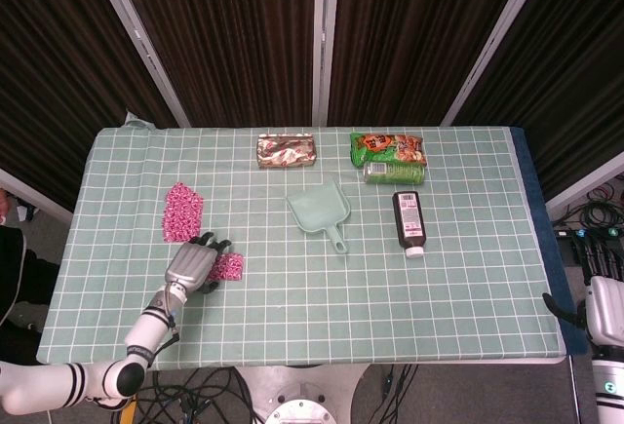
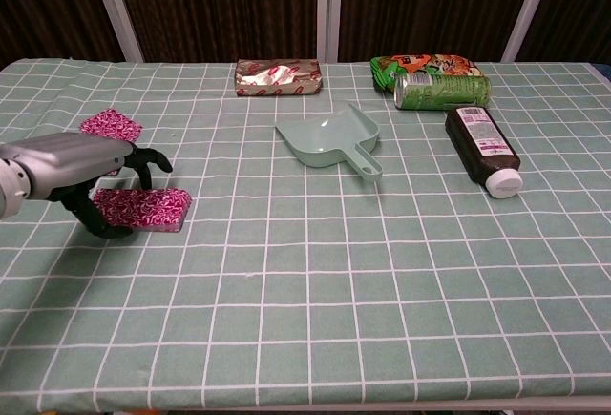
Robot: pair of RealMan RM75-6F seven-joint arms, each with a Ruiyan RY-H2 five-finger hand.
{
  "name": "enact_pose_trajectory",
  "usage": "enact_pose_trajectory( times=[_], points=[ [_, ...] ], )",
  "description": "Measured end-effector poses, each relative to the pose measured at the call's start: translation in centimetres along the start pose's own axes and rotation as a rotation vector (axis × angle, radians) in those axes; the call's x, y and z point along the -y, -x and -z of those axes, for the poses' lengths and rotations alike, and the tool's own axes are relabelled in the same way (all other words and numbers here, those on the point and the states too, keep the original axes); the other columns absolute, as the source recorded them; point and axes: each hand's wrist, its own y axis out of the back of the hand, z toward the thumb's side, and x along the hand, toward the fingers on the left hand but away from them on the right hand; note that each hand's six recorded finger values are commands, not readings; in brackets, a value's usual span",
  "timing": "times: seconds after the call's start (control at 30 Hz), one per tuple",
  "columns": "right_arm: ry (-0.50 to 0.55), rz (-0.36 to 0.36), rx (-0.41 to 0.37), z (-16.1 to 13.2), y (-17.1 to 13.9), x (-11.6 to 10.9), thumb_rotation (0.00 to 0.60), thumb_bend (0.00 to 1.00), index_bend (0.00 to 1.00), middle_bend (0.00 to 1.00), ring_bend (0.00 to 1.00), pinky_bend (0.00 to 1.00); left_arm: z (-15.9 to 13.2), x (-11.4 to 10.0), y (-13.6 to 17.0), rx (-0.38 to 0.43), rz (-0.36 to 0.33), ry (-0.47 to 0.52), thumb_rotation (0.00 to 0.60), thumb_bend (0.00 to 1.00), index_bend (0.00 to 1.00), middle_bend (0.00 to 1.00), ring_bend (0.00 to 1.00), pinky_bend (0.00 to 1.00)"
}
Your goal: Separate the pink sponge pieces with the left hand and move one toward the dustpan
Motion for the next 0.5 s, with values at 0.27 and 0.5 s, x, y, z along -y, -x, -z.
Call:
enact_pose_trajectory(
  times=[0.27,0.5],
  points=[
    [0.002,-0.003,0.002,0.01,-0.01,0.05,0.6,0.13,0.0,0.0,0.0,0.0,0.02,0.21,-0.16,-0.005,-0.004,-0.016,0.6,0.25,0.14,0.28,0.06,0.19],
    [0.005,0.003,0.007,0.17,-0.05,-0.02,0.6,0.13,0.0,0.0,0.0,0.0,-0.15,0.34,-0.35,0.001,-0.004,-0.018,0.6,0.25,0.14,0.31,0.06,0.19]
  ],
)
